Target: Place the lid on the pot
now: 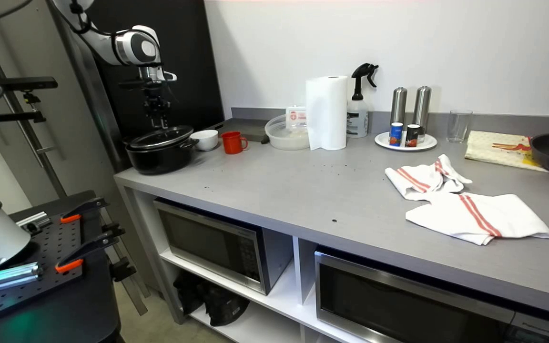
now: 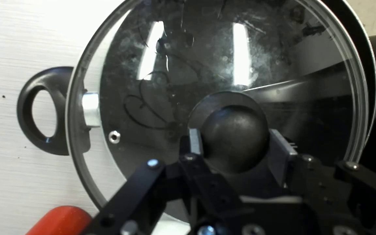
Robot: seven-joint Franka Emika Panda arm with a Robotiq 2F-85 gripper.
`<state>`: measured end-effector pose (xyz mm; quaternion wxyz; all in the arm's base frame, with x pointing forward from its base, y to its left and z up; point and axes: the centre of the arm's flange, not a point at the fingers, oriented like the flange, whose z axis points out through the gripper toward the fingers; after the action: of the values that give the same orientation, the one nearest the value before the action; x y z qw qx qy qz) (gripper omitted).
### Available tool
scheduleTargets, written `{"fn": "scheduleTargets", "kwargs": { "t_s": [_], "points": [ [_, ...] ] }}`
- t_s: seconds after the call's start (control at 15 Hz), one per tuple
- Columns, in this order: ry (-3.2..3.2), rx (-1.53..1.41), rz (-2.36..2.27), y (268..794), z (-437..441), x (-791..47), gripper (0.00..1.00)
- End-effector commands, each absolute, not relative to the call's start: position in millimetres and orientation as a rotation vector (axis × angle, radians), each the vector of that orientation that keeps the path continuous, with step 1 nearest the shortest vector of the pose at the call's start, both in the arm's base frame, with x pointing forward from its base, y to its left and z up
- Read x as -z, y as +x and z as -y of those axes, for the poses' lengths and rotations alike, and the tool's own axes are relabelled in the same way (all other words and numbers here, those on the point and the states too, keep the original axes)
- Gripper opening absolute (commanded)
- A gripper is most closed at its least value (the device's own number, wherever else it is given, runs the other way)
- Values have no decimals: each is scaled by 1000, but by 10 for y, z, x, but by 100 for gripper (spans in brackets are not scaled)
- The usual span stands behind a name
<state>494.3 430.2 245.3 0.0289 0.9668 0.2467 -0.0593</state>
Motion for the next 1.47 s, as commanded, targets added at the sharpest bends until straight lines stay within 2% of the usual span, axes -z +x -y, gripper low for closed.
{"fn": "scheduleTargets", "kwargs": {
  "t_s": [0.0, 1.4],
  "points": [
    [3003, 215, -763, 4961, -4345, -2547, 25],
    [3046, 256, -738, 4929, -4222, -2417, 25]
  ]
}}
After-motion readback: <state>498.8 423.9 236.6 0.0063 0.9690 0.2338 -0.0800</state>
